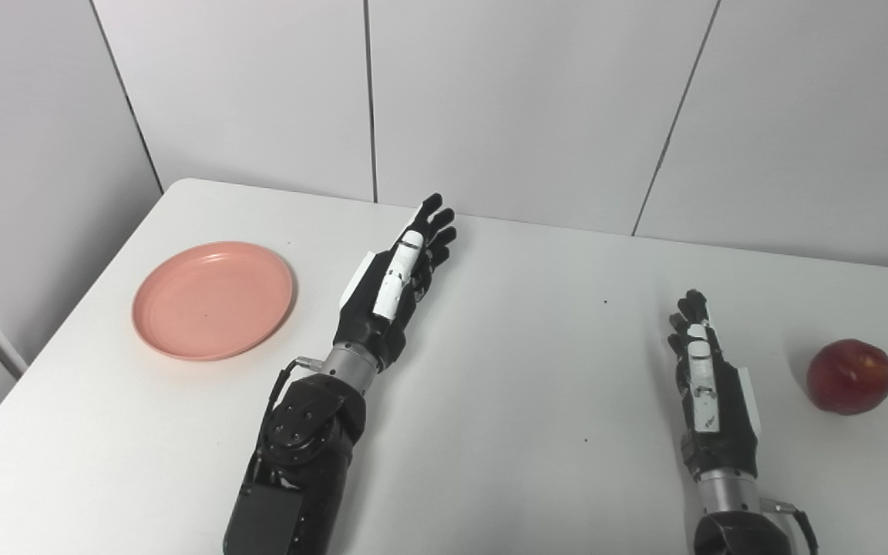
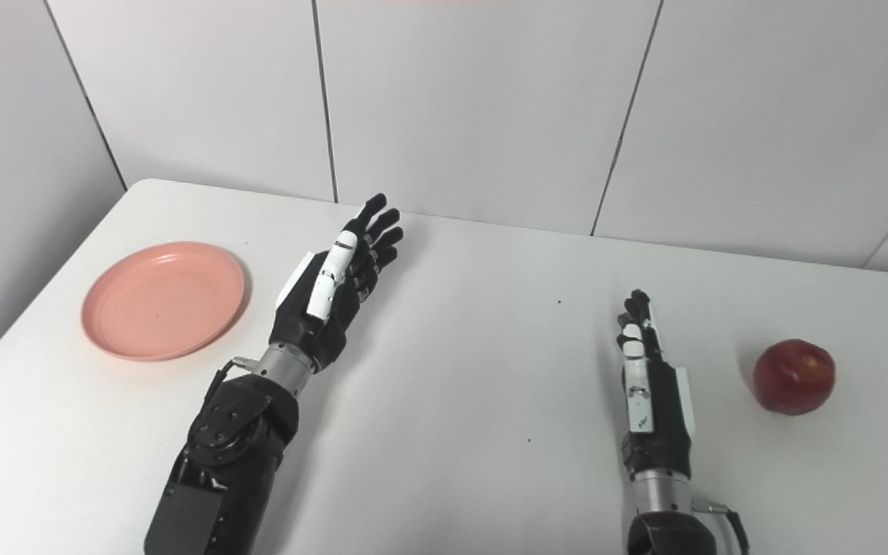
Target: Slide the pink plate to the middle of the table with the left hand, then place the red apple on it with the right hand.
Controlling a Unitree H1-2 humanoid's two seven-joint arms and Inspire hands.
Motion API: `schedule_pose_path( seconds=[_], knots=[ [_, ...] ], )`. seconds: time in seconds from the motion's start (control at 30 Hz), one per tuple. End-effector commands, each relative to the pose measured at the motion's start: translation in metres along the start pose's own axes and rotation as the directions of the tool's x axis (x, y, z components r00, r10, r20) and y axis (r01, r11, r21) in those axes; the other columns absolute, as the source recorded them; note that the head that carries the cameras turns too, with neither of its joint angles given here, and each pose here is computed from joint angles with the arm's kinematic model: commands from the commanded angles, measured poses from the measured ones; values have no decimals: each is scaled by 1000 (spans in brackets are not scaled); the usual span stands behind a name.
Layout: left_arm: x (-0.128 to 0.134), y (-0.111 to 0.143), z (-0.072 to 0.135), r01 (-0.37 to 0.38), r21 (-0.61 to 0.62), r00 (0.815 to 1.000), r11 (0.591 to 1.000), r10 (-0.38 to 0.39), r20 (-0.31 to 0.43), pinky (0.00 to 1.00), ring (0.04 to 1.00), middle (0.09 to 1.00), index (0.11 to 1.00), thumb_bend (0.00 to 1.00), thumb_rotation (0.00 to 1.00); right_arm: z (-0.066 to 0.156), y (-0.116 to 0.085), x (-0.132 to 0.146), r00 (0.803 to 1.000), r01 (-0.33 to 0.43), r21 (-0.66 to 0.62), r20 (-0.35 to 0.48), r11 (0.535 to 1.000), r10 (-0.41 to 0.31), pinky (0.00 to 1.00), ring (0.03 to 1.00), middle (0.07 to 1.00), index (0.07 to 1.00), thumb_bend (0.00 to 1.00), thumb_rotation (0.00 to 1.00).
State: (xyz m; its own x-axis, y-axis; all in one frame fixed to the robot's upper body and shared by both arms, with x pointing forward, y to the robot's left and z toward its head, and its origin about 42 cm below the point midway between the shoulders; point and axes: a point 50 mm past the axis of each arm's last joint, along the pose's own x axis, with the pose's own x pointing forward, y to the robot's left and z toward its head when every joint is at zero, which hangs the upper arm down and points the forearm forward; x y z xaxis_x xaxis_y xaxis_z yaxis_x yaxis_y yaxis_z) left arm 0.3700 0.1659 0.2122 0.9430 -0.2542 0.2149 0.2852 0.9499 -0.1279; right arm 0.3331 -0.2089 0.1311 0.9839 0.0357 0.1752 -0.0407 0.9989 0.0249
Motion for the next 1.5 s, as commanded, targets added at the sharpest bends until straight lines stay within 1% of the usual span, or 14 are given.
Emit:
schedule_pose_path(
  seconds=[0.0, 0.27, 0.43, 0.5, 0.67, 0.77, 0.87, 0.93, 1.03, 1.1, 1.2, 1.3, 1.47],
  knots=[
    [14, -3, 31, 13, 11, 994, 1000, -14, 108, 996, 971, 977, 960, 407, 1000, 13, 3, 6, 999, -21, 9, 43, 1000, 20, 1000, 989, 985, 981, 250, 1000],
    [19, 15, 53, -43, 55, 985, 998, 33, 169, 961, 963, 973, 957, 412, 1000, 11, 3, 7, 999, -19, 5, 46, 1000, 19, 997, 988, 985, 980, 220, 1000],
    [24, 33, 73, -96, 75, 974, 992, 79, 212, 960, 959, 968, 954, 424, 1000, 9, 1, 8, 999, -16, 5, 46, 1000, 16, 1000, 985, 986, 983, 213, 1000],
    [26, 40, 80, -116, 75, 968, 990, 96, 230, 964, 962, 968, 951, 414, 1000, 9, 0, 7, 999, -17, 7, 42, 1000, 17, 1000, 985, 985, 981, 222, 1000],
    [28, 59, 91, -162, 94, 956, 982, 133, 260, 959, 956, 962, 948, 399, 1000, 9, -2, 7, 999, -23, -9, 40, 1000, 23, 992, 983, 982, 980, 220, 1000],
    [29, 76, 98, -192, 101, 948, 976, 158, 277, 968, 965, 970, 954, 400, 1000, 9, -2, 7, 999, -19, -3, 35, 1000, 19, 990, 981, 982, 980, 221, 1000],
    [30, 88, 103, -213, 106, 944, 971, 176, 279, 981, 982, 986, 957, 424, 1000, 9, -2, 7, 999, -22, -2, 37, 1000, 22, 999, 986, 983, 981, 229, 1000],
    [30, 99, 105, -222, 126, 940, 967, 178, 292, 990, 987, 989, 964, 419, 1000, 9, -3, 7, 999, -24, -3, 37, 1000, 24, 1000, 985, 983, 982, 227, 1000],
    [28, 113, 109, -265, 141, 926, 954, 211, 313, 972, 976, 977, 954, 425, 1000, 9, -3, 7, 999, -23, -5, 39, 1000, 23, 987, 979, 979, 978, 226, 1000],
    [27, 118, 112, -286, 135, 919, 949, 232, 320, 959, 970, 969, 952, 424, 1000, 8, -4, 7, 999, -23, -4, 39, 1000, 23, 998, 982, 980, 978, 228, 1000],
    [24, 125, 115, -312, 118, 909, 943, 260, 327, 953, 967, 966, 954, 419, 1000, 9, -5, 7, 999, -27, 6, 38, 1000, 26, 1000, 985, 982, 981, 224, 1000],
    [20, 133, 115, -327, 103, 899, 939, 276, 339, 957, 956, 953, 950, 392, 1000, 9, -6, 7, 999, -31, 16, 40, 999, 31, 1000, 998, 993, 991, 218, 1000],
    [14, 147, 119, -380, 95, 880, 920, 328, 344, 948, 962, 966, 945, 397, 1000, 7, -7, 6, 999, -27, 13, 33, 1000, 26, 1000, 994, 988, 986, 218, 1000]
  ],
)
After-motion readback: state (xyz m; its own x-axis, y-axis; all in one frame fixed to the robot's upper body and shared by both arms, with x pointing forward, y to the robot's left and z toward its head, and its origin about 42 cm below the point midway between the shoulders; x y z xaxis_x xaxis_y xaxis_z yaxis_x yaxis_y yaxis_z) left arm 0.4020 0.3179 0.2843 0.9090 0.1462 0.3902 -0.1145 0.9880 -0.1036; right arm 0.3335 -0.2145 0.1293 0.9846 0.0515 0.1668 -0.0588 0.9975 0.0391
